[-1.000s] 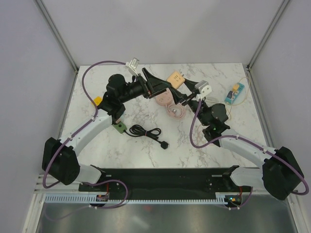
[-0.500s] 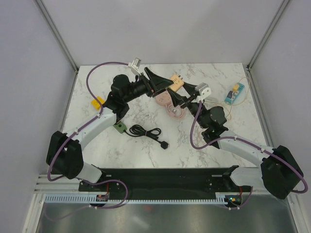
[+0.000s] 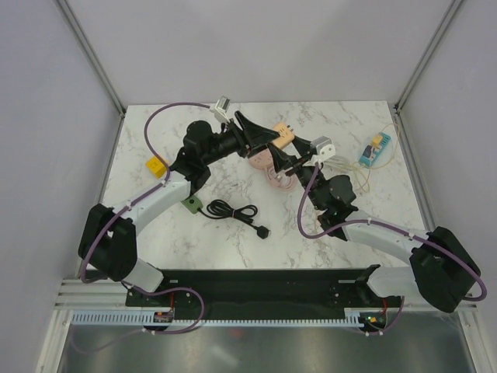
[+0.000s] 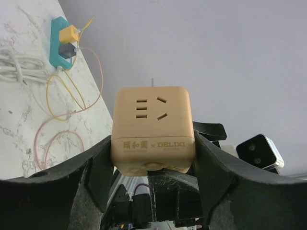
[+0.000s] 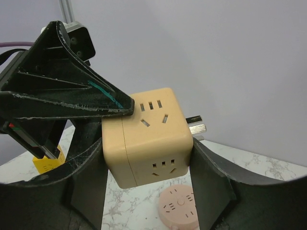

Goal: Insert the plug

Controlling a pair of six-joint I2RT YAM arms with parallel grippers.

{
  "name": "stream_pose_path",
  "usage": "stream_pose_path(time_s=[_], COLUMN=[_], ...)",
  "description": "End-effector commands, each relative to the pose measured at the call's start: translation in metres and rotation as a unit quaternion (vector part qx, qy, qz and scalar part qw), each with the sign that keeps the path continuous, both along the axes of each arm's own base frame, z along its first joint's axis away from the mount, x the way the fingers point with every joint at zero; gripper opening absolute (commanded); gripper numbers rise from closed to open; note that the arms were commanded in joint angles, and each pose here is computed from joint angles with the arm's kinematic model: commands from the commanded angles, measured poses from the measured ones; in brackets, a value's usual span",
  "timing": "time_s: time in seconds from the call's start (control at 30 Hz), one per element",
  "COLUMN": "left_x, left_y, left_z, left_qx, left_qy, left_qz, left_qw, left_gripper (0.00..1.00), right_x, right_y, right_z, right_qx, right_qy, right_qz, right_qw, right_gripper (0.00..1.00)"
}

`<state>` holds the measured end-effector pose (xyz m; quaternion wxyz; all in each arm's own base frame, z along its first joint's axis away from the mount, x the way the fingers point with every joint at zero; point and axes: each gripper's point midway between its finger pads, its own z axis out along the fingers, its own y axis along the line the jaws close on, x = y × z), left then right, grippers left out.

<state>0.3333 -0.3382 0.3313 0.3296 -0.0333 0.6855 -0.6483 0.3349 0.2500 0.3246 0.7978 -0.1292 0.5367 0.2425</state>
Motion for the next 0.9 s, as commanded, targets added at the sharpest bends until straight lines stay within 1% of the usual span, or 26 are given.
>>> stream_pose_path(time_s=[0.0, 0.03, 0.07, 0.13, 0.17, 0.2, 0.23, 0.27, 0.3, 0.33, 0.37, 0.4, 0.43, 0.5, 0.53, 0.57, 0.6, 0.63, 0.67, 0.7, 0.77, 0.8, 0.83, 0.87], left_x=[-0.009, -0.010, -0.009, -0.010, -0.011, -0.011, -0.011, -0.010, -0.010, -0.010, -0.008, -0.009, -0.010, -0.013, -0.014, -0.014, -0.021, -0.023, -0.024, -0.032, -0.029, -0.037, -0.036, -0.038], left_y=[-0.008, -0.008, -0.010, -0.013, -0.014, -0.015, -0.015, -0.015, -0.014, -0.013, -0.012, -0.011, -0.010, -0.006, -0.004, 0.000, 0.002, 0.004, 0.012, 0.016, 0.032, 0.036, 0.044, 0.047], left_z=[0.006, 0.009, 0.006, 0.006, 0.005, 0.003, 0.004, -0.002, -0.005, -0.003, -0.013, -0.009, -0.011, -0.023, -0.019, -0.021, -0.023, -0.019, -0.014, -0.017, -0.015, -0.015, -0.015, -0.014], left_qx=[-0.013, -0.017, -0.017, -0.022, -0.021, -0.018, -0.015, -0.004, 0.012, 0.021, 0.048, 0.055, 0.065, 0.100, 0.107, 0.121, 0.122, 0.117, 0.113, 0.110, 0.117, 0.118, 0.123, 0.130], left_qy=[-0.005, -0.010, -0.006, 0.002, 0.005, 0.004, 0.001, 0.007, -0.004, -0.012, -0.014, -0.024, -0.031, -0.040, -0.051, -0.071, -0.078, -0.098, -0.115, -0.137, -0.172, -0.175, -0.179, -0.206], left_qz=[-0.022, -0.028, -0.032, -0.043, -0.046, -0.052, -0.053, -0.051, -0.051, -0.051, -0.050, -0.054, -0.058, -0.070, -0.074, -0.079, -0.101, -0.110, -0.114, -0.136, -0.141, -0.167, -0.174, -0.190], left_qw=[1.000, 0.999, 0.999, 0.999, 0.999, 0.998, 0.999, 0.999, 0.999, 0.998, 0.998, 0.997, 0.996, 0.992, 0.990, 0.987, 0.984, 0.982, 0.980, 0.975, 0.968, 0.963, 0.961, 0.951], left_gripper=[0.70, 0.65, 0.51, 0.33, 0.19, 0.13, 0.08, 0.02, 0.02, 0.02, 0.02, 0.02, 0.02, 0.02, 0.02, 0.02, 0.02, 0.02, 0.02, 0.02, 0.02, 0.02, 0.02, 0.02], right_x=[-0.001, 0.001, 0.000, 0.001, 0.001, 0.000, -0.001, -0.001, -0.006, -0.010, -0.011, -0.018, -0.020, -0.031, -0.030, -0.034, -0.038, -0.041, -0.045, -0.051, -0.060, -0.066, -0.068, -0.067], right_y=[-0.005, -0.004, -0.001, 0.002, 0.004, 0.004, 0.004, 0.005, 0.004, 0.004, 0.005, 0.002, 0.004, -0.002, -0.007, -0.009, -0.013, -0.015, -0.014, -0.014, -0.009, -0.011, -0.013, -0.017], right_z=[0.029, 0.028, 0.028, 0.021, 0.018, 0.017, 0.016, 0.009, 0.012, 0.011, -0.002, 0.004, -0.014, -0.011, -0.030, -0.033, -0.036, -0.050, -0.055, -0.066, -0.072, -0.078, -0.082, -0.084], right_qx=[0.038, 0.036, 0.033, 0.021, 0.017, 0.018, 0.022, 0.013, 0.023, 0.028, 0.014, 0.018, -0.003, 0.009, -0.002, 0.024, 0.031, 0.024, 0.043, 0.038, 0.043, 0.041, 0.046, 0.061], right_qy=[-0.035, -0.032, -0.033, -0.027, -0.022, -0.018, -0.011, -0.002, 0.003, 0.011, 0.035, 0.040, 0.080, 0.109, 0.161, 0.197, 0.219, 0.260, 0.287, 0.315, 0.346, 0.364, 0.375, 0.386], right_qz=[-0.017, -0.016, -0.011, -0.007, -0.005, -0.002, 0.001, 0.003, 0.012, 0.020, 0.025, 0.032, 0.041, 0.050, 0.034, 0.036, 0.034, 0.028, 0.032, 0.034, 0.056, 0.057, 0.053, 0.040], right_qw=[0.999, 0.999, 0.999, 0.999, 1.000, 1.000, 1.000, 1.000, 1.000, 0.999, 0.999, 0.999, 0.996, 0.993, 0.986, 0.979, 0.975, 0.965, 0.957, 0.948, 0.936, 0.929, 0.924, 0.920], right_gripper=[0.00, 0.00, 0.00, 0.00, 0.04, 0.11, 0.27, 0.38, 0.51, 0.87, 0.98, 0.98, 0.98, 0.98, 0.98, 0.98, 0.98, 0.98, 0.98, 0.98, 0.98, 0.98, 0.98, 0.98])
